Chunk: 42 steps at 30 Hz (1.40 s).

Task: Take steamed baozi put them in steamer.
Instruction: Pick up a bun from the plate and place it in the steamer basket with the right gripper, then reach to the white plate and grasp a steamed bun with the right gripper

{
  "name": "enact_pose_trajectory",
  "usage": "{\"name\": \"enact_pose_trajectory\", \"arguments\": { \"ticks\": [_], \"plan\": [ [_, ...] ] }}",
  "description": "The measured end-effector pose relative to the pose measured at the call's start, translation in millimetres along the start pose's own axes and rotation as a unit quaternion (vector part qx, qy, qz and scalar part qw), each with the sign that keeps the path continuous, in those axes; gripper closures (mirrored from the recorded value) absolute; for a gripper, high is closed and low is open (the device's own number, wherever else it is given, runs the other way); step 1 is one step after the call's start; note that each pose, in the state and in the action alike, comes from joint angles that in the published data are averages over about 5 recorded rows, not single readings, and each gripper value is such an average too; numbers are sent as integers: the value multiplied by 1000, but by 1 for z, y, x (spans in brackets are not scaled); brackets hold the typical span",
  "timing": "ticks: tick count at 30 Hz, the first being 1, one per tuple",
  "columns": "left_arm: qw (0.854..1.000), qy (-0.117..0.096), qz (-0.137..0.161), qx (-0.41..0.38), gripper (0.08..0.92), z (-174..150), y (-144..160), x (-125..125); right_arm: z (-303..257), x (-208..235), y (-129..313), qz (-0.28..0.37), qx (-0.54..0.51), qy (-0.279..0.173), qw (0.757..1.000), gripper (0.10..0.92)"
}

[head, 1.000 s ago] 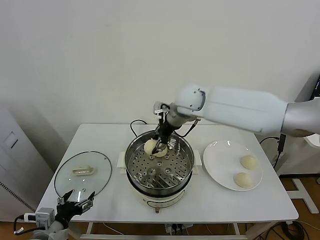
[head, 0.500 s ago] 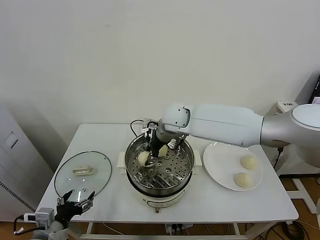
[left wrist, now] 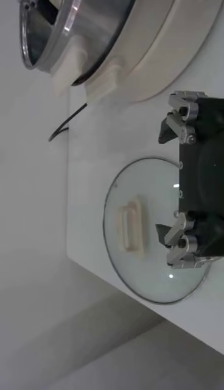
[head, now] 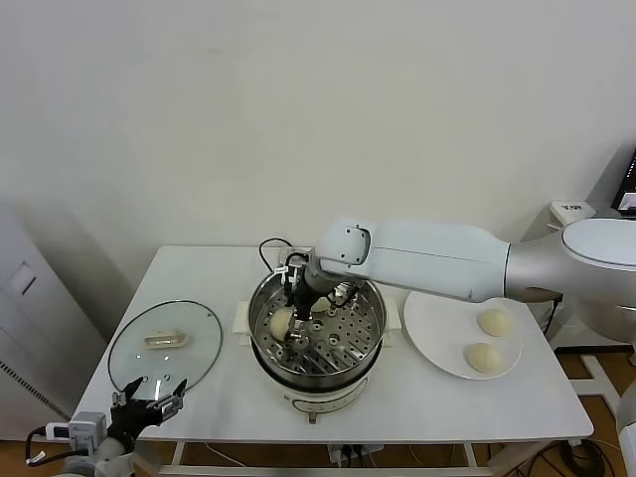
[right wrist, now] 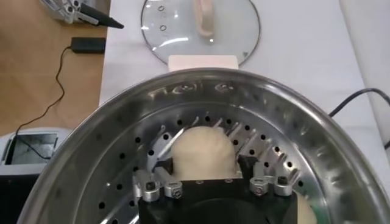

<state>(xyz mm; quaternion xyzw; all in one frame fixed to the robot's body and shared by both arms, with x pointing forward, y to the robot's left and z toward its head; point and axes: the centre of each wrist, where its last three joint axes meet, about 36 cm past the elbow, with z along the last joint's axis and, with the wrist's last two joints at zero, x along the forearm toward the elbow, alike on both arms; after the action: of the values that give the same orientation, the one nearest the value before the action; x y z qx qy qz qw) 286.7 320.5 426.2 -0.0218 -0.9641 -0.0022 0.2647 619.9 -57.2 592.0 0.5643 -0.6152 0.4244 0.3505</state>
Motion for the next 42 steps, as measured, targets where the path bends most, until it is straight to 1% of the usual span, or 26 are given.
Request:
{"name": "enact_pose_trajectory", "arguments": {
  "ticks": [4, 9, 16, 21, 26, 30, 42],
  "plan": [
    [1000, -1, 1, 1, 177, -1, 0, 0, 11, 27, -9, 1, 6, -4, 1000, 200],
    [1000, -3, 1, 0, 177, -3, 0, 0, 42, 79, -22, 4, 21, 4, 1000, 200],
    [1000, -5, 2, 0, 177, -4, 0, 1, 122, 142, -34, 6, 25, 25, 999, 200],
    [1000, -7, 3, 1, 177, -5, 0, 2, 187, 167, -35, 2, 25, 39, 999, 200],
    [1000, -6, 1, -1, 177, -5, 1, 4, 250, 178, -34, -2, 27, 64, 998, 200],
    [1000, -7, 0, -4, 177, -7, 3, 4, 290, 178, -32, -10, 31, 85, 996, 200],
    [1000, -5, 1, -5, 177, -7, 2, 3, 371, 141, -21, -47, 42, 129, 990, 200]
  ]
}}
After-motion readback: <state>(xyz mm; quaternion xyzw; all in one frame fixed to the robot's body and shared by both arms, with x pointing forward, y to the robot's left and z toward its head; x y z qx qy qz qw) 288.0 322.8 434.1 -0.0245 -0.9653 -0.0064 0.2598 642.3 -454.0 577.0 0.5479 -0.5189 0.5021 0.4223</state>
